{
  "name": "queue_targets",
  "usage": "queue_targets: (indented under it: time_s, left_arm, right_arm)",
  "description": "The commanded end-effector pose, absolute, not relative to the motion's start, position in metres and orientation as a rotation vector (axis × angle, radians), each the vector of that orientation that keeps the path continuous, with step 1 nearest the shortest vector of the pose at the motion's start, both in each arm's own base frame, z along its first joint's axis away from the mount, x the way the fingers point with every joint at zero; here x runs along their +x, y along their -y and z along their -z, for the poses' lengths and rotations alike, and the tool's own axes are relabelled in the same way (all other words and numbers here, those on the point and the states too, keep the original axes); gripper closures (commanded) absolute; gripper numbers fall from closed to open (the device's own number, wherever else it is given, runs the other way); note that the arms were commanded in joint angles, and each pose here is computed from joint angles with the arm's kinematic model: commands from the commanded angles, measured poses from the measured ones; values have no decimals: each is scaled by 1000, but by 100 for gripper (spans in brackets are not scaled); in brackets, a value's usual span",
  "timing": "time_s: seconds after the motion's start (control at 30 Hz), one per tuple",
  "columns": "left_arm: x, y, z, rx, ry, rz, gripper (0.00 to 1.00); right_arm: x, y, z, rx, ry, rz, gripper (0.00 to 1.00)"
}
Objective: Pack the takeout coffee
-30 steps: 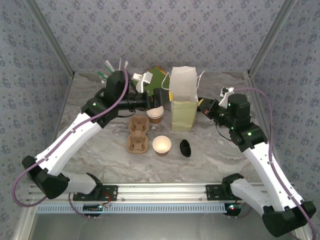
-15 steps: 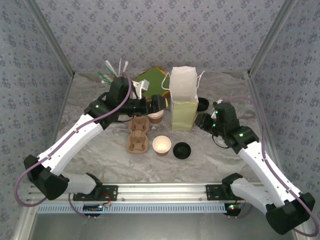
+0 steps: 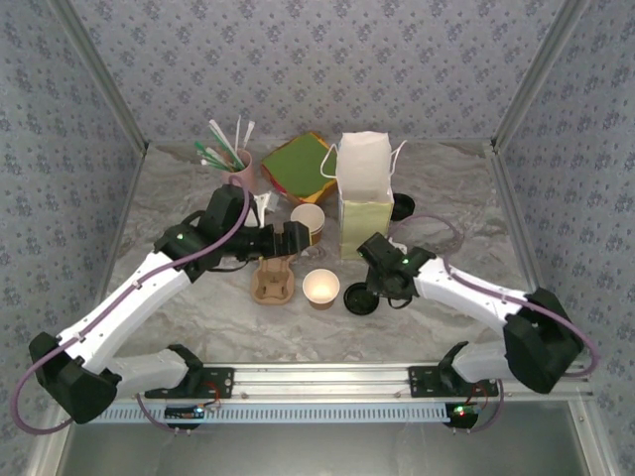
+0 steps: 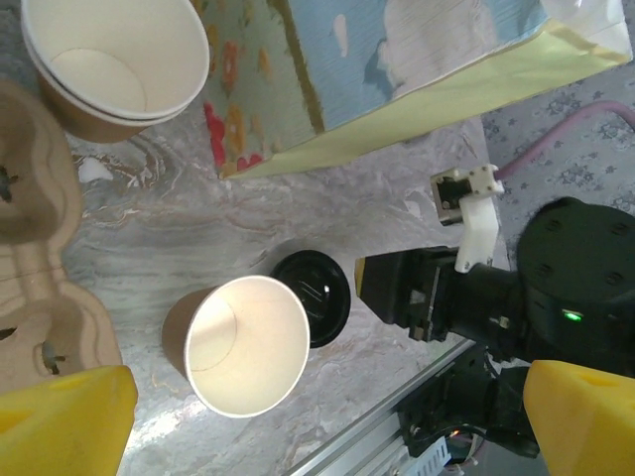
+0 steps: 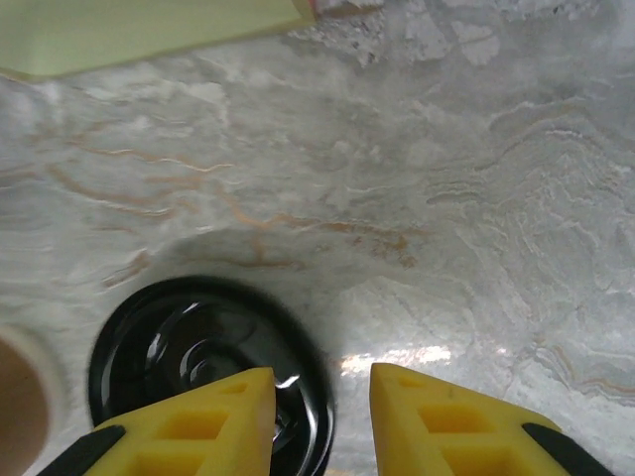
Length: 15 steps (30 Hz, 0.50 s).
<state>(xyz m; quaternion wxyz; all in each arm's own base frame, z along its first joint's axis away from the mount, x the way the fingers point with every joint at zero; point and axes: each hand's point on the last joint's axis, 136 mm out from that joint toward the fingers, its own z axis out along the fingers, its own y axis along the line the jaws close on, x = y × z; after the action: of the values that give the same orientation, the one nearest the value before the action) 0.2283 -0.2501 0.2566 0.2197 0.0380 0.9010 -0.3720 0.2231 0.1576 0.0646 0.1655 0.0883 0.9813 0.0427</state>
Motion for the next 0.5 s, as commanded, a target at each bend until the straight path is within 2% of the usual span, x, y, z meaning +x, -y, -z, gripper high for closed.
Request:
queue_targets:
  time_s: [0.0,0.47]
  left_arm:
    - [224,241,-262,114,-2471,1002,0]
    - [224,239,-260,123,-2479,982,0]
  right_arm:
    - [230,-155,-66,293,-2780,-59,69]
    - [220,-162,-42,282,-2851,-91,71]
